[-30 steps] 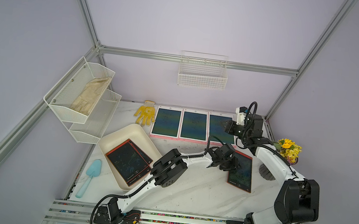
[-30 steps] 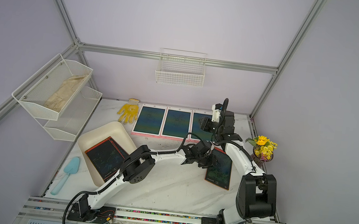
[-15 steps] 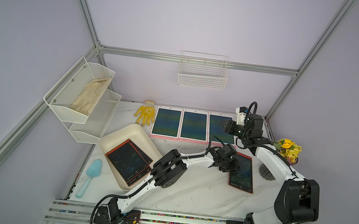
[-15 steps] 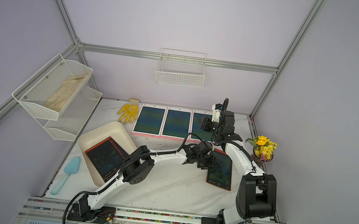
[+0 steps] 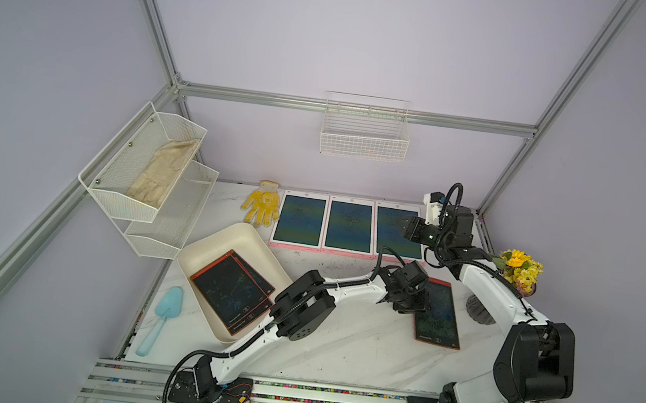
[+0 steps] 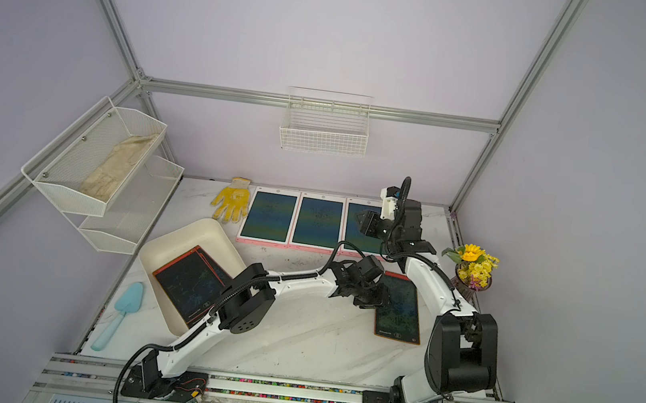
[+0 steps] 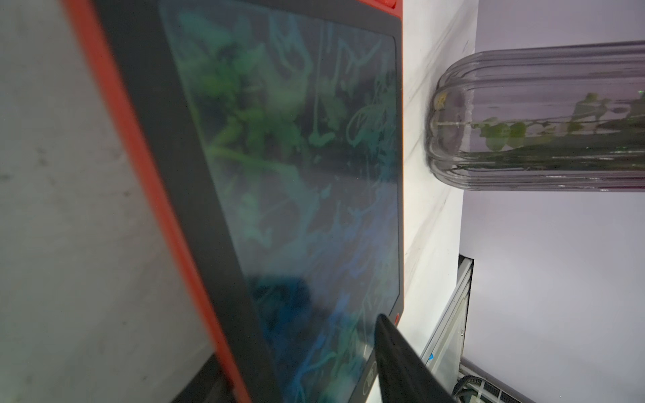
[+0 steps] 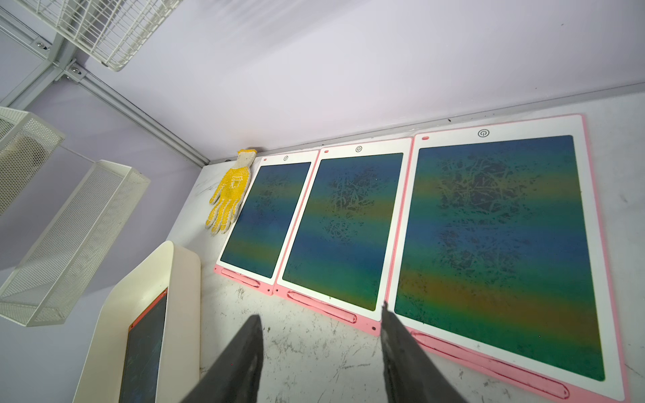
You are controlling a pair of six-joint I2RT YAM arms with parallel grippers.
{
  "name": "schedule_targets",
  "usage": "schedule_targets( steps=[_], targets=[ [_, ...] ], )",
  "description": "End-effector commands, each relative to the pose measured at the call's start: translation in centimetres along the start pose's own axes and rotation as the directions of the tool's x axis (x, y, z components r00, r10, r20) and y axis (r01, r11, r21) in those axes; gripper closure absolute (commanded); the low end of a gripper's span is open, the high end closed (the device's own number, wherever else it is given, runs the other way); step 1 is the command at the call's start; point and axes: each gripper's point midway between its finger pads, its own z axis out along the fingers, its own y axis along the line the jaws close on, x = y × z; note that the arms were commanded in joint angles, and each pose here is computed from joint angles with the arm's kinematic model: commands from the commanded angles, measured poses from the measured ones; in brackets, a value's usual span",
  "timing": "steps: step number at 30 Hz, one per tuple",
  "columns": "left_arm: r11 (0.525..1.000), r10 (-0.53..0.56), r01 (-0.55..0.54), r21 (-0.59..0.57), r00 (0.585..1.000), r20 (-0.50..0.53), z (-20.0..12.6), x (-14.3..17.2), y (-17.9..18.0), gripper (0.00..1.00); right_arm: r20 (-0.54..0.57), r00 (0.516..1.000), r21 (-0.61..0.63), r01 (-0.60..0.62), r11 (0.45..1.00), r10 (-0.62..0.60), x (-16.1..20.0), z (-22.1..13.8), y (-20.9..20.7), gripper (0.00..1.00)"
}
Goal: Take out the writing tablet from the storage box
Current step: Place the writing tablet at the center of the board.
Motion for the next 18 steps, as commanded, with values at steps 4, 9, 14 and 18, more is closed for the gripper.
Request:
schedule_targets(
  steps=[4,9,14,18],
  targets=[
    [0.985,-0.020,0.013,-0.172,0.999,-0.041,-0.8,1.8,4.4,0.42,0.002,1.000,-0.010,0.002,1.000,-0.002,0.1,-0.1,0.1,0.44],
    [0.979,-0.009,0.005,-0.203,1.000,-0.020,-1.7,1.7,4.9,0.41,-0.008,1.000,-0.004,0.001,1.000,-0.001,0.4,0.2,-0.1,0.44],
    [0.978,-0.002,0.001,-0.208,1.000,-0.004,-2.4,1.4,4.8,0.40,-0.019,1.000,0.000,-0.002,1.000,0.002,0.9,0.5,-0.3,0.44],
    [0.979,0.004,-0.005,-0.205,1.000,-0.003,-2.6,1.3,4.6,0.40,-0.026,1.000,0.005,-0.003,1.000,0.003,1.1,0.7,-0.4,0.44]
  ],
)
